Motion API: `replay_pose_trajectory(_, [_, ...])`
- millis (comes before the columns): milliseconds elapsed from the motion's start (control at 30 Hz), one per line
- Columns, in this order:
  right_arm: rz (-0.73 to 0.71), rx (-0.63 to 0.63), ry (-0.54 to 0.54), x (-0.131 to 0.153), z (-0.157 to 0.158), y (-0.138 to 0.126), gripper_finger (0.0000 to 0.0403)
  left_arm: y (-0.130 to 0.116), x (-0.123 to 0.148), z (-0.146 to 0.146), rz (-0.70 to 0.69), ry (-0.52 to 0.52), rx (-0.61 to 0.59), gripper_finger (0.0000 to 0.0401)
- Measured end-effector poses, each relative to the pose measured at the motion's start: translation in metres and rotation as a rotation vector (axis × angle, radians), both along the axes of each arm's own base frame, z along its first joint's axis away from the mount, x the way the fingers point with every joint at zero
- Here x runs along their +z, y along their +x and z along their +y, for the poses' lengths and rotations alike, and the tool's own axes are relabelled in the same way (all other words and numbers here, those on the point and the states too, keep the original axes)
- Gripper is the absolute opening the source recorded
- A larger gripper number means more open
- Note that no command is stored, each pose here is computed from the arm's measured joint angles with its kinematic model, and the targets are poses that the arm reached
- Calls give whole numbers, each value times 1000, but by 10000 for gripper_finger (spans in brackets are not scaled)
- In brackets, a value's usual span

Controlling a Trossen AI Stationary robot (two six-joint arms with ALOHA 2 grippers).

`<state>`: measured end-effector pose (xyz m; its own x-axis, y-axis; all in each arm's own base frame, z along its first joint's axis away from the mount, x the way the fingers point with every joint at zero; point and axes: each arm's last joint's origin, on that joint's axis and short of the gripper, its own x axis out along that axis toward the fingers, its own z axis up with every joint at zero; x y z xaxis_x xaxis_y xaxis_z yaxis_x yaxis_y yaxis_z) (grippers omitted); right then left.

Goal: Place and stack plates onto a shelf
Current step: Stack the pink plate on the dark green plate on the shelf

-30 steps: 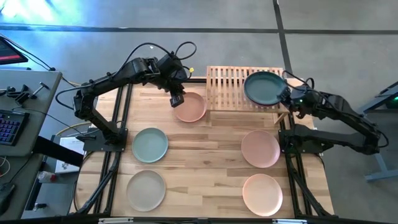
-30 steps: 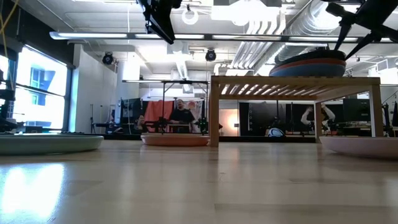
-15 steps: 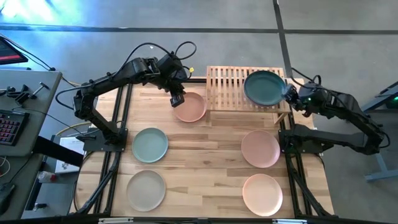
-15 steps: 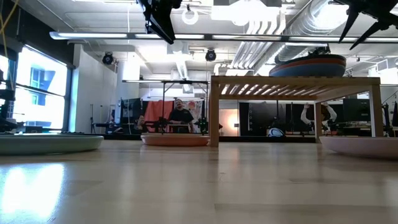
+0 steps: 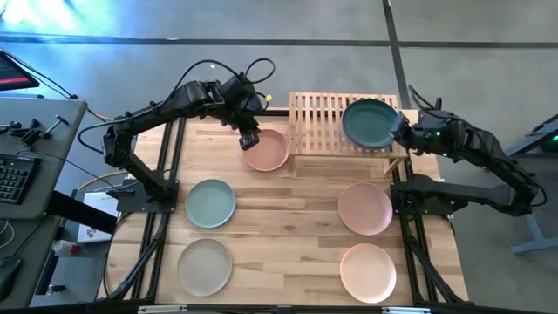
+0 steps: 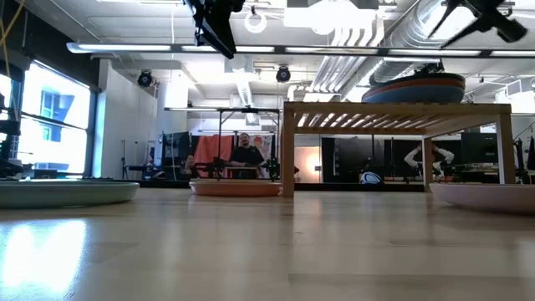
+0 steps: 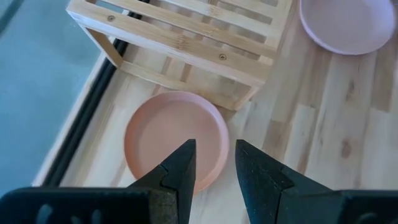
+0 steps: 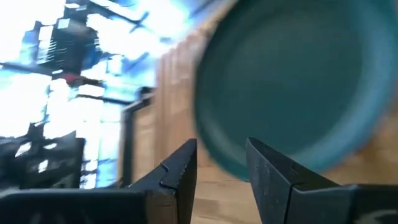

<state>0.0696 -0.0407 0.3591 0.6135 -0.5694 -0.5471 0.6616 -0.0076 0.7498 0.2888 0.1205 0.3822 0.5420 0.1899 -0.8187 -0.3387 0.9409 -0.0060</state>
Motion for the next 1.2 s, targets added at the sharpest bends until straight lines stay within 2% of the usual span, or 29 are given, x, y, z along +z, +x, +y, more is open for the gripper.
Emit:
replay_pose_trajectory(200, [-114, 137, -93, 14, -4, 14, 119, 1, 0, -5, -16, -64, -3, 102])
replay_pose_trajectory(567, [-185, 349, -36, 16, -1, 56, 119, 7, -3, -33, 37, -84, -92, 102])
replay_pose_trajectory(900, [-272, 522, -73, 19, 26, 102, 119, 5, -7, -55, 114, -107, -154, 102])
replay_pose_trajectory(1200, [-209, 613, -29, 6, 57, 125, 119, 7, -7, -66, 121, -149, -108, 102])
